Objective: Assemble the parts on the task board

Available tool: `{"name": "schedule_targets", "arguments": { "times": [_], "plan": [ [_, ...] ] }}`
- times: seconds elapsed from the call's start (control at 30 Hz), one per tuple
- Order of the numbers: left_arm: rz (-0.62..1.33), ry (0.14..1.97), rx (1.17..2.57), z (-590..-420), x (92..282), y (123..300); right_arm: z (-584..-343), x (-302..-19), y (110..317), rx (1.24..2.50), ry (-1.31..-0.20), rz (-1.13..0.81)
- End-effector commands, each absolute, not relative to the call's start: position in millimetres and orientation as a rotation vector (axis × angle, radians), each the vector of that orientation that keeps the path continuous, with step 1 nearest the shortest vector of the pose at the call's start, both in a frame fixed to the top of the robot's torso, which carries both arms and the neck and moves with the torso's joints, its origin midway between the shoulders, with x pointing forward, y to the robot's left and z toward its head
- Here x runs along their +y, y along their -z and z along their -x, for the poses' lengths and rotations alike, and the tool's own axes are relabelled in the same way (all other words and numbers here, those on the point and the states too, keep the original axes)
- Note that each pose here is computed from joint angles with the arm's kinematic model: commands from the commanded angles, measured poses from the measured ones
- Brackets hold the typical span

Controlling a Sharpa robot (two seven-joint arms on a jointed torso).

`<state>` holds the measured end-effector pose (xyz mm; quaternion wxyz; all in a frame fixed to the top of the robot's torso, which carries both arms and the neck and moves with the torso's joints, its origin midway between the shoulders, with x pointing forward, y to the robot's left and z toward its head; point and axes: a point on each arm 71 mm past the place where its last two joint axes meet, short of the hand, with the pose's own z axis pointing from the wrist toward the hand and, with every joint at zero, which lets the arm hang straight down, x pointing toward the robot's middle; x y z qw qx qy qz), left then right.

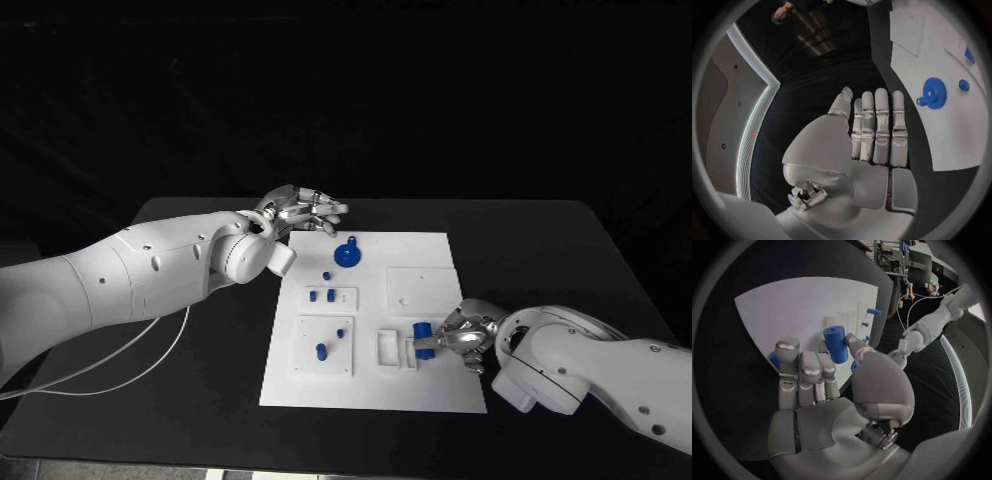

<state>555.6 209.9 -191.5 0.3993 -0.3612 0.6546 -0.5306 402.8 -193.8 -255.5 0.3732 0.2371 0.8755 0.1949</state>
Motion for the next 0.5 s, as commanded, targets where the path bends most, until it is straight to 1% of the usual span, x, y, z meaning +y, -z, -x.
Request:
{"name": "schedule_targets", "arguments": {
  "times": [0.03,0.5],
  "plan": [
    [0.915,1.36,1.659,-555.4,207.5,191.0,-400.2,-189.5,253.2,2.26,-0.517,-0.64],
    [0.913,1.368,1.673,-554.9,203.7,191.6,-397.9,-173.1,253.7,2.323,-0.544,-0.6]
  ]
}}
